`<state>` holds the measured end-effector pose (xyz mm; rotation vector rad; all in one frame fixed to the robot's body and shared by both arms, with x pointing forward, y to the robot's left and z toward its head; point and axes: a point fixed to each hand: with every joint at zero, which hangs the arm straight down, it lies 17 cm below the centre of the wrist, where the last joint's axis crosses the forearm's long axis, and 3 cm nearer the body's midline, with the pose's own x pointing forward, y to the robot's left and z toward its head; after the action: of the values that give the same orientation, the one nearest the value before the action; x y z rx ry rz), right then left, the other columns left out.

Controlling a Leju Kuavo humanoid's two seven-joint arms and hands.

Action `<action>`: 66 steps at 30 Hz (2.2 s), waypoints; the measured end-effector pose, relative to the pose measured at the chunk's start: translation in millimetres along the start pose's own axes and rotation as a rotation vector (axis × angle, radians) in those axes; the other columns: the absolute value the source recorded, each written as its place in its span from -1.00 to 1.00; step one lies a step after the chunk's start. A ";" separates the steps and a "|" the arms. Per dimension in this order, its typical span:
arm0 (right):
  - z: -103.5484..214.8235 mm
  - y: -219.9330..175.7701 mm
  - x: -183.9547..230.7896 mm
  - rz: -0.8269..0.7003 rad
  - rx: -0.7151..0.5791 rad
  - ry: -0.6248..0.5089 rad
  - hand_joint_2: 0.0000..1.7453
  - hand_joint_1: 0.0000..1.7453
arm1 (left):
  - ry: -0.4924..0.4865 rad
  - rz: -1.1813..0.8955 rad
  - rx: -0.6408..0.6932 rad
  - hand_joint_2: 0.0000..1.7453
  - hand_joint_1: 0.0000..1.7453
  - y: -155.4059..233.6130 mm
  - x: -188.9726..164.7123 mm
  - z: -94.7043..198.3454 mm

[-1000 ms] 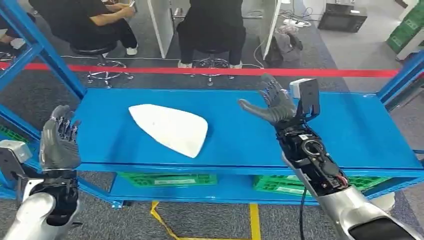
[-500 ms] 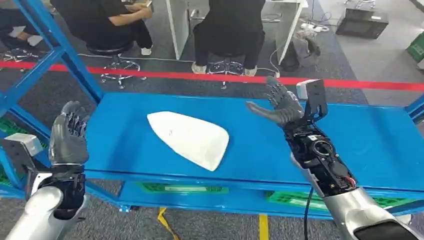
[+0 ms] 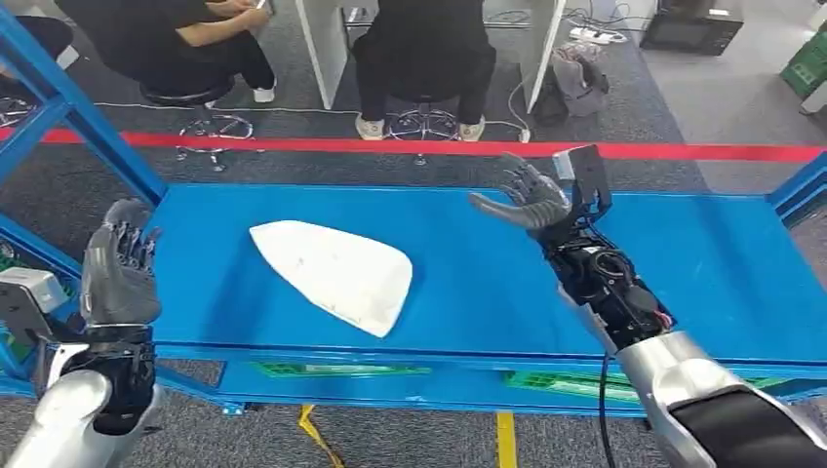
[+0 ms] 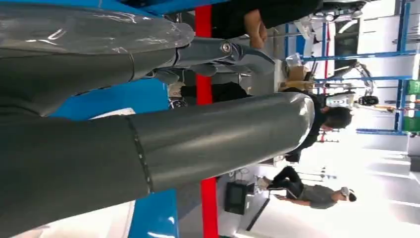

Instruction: Take the parts from the cabinet and place them on the table.

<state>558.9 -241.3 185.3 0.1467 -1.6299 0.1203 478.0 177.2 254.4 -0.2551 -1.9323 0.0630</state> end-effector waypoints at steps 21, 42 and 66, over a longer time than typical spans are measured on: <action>-6.4 30.6 -57.1 -0.048 0.140 0.194 1.00 -1.00 | -0.005 0.002 0.001 -1.00 -1.00 0.1 2.2 -2.1; 15.9 92.6 -102.3 -0.109 0.361 0.392 1.00 -1.00 | -0.019 0.010 -0.006 -1.00 -1.00 -3.7 8.1 -7.2; 38.9 137.9 -117.7 0.014 0.624 0.574 1.00 -1.00 | -0.027 0.030 -0.017 -1.00 -1.00 -8.8 11.2 -16.5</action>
<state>504.7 -109.3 66.9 0.5272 -0.9779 0.6254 488.2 169.6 272.2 -0.2959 -1.9568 0.0695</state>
